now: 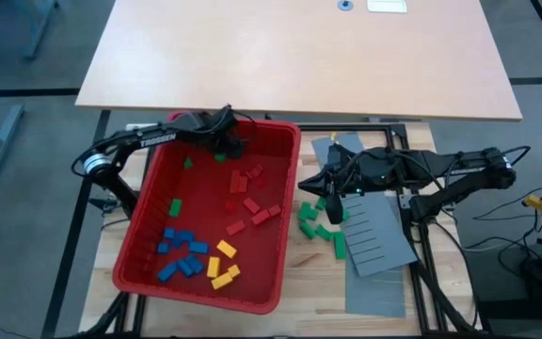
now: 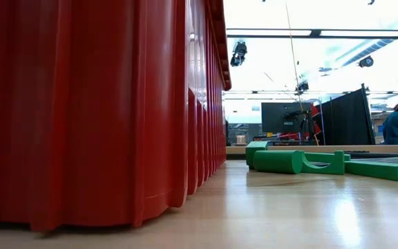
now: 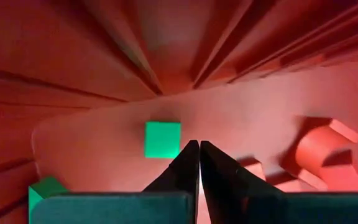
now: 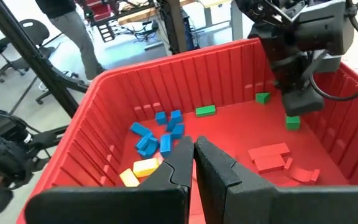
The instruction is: Sort blocks
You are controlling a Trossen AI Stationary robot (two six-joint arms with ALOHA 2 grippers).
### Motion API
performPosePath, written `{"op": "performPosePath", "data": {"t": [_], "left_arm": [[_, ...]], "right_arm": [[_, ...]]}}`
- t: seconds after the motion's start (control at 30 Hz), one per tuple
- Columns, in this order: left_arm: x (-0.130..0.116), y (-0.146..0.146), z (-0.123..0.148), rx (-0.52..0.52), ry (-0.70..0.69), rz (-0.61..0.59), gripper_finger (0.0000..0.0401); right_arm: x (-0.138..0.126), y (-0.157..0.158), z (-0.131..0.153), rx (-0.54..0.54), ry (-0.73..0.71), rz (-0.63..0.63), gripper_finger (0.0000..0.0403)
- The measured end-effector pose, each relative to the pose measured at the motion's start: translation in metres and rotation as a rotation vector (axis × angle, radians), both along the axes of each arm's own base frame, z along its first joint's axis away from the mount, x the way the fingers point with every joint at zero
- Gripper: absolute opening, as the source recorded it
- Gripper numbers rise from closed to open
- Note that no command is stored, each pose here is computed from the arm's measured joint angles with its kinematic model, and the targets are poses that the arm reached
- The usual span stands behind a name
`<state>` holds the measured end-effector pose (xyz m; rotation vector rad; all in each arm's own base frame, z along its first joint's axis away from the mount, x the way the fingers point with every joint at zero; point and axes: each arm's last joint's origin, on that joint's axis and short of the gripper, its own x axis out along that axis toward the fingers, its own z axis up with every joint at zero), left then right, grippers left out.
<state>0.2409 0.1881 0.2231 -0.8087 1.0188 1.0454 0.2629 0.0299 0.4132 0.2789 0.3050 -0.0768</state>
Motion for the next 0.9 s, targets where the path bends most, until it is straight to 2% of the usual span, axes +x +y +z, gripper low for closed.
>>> {"op": "performPosePath", "data": {"t": [0.2,0.3,0.43,0.6,0.77,0.9], "left_arm": [[0.007,-0.001,-0.008,0.049,0.056,0.021,0.0000],[0.008,-0.003,-0.008,0.075,0.088,-0.039,0.0000],[0.012,-0.021,-0.002,0.133,0.158,-0.224,0.0000],[0.014,-0.045,0.027,0.261,0.154,-0.441,0.0000],[0.010,-0.069,0.034,0.209,0.193,-0.847,0.0000],[0.005,-0.073,0.032,0.154,0.225,-1.109,0.0000]], "right_arm": [[0.000,0.000,0.000,0.005,0.001,0.008,0.0000],[0.000,0.001,0.000,0.006,0.001,0.012,0.0000],[0.000,0.001,0.000,0.011,0.003,0.029,0.0000],[0.000,0.001,0.000,0.001,0.006,0.033,0.0000],[0.000,0.000,0.000,-0.007,0.005,0.028,0.0000],[0.000,-0.001,0.000,-0.013,0.005,0.027,0.0000]]}}
